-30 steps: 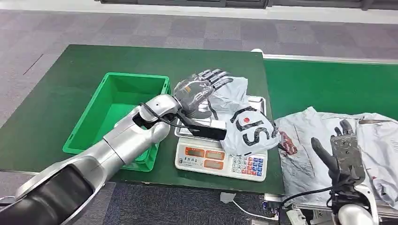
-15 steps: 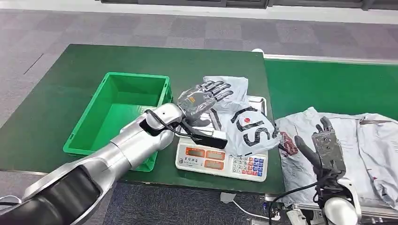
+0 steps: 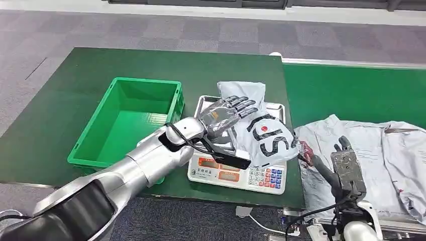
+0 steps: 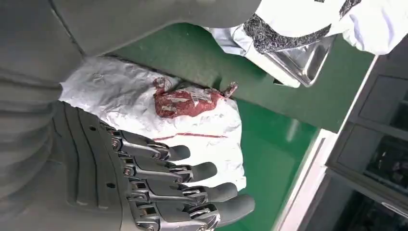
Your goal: Moved the parcel from conveyor to table for the left to box.
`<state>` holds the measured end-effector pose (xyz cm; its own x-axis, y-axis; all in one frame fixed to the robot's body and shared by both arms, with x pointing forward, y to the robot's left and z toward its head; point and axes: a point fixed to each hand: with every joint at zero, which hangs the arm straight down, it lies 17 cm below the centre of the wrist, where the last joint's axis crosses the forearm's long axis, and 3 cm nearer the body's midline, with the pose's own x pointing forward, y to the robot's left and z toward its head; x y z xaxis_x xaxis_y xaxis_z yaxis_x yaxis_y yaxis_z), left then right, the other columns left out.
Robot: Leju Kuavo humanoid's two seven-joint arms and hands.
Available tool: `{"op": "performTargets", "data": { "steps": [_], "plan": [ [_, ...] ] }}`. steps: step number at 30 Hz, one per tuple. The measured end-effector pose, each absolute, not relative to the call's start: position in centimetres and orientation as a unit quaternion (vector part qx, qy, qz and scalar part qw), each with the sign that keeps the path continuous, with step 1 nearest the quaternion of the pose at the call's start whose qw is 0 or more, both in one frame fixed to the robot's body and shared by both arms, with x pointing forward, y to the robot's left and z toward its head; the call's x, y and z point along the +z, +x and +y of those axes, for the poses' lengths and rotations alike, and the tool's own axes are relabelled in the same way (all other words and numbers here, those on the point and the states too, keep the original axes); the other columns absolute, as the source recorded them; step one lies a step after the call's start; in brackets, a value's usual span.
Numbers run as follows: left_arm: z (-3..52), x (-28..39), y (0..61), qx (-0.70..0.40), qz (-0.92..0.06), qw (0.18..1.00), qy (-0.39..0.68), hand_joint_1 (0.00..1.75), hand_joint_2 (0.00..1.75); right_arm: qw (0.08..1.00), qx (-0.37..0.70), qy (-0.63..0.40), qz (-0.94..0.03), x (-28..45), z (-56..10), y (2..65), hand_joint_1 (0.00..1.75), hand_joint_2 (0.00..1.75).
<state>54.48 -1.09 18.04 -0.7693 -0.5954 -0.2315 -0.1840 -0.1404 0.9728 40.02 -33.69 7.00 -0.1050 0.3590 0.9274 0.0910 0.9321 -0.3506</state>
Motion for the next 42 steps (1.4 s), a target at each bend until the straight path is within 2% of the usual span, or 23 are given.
{"op": "performTargets", "data": {
  "steps": [14, 19, 42],
  "plan": [
    [-0.8, 14.8, 53.4, -0.706, -0.626, 0.171, 0.282, 0.0, 1.75, 0.661, 0.096, -0.142, -0.731, 6.2, -32.8, 39.5, 0.0, 1.75],
    [-0.9, 14.2, 53.0, -0.703, -0.63, 0.179, 0.278, 0.0, 1.75, 0.668, 0.108, -0.103, -0.729, 5.8, -30.5, 39.4, 0.0, 1.75],
    [-2.9, 13.7, 51.9, -0.699, -0.636, 0.191, 0.267, 0.0, 1.75, 0.653, 0.12, -0.043, -0.746, 7.3, -25.8, 41.0, 0.0, 1.75]
  ]
}}
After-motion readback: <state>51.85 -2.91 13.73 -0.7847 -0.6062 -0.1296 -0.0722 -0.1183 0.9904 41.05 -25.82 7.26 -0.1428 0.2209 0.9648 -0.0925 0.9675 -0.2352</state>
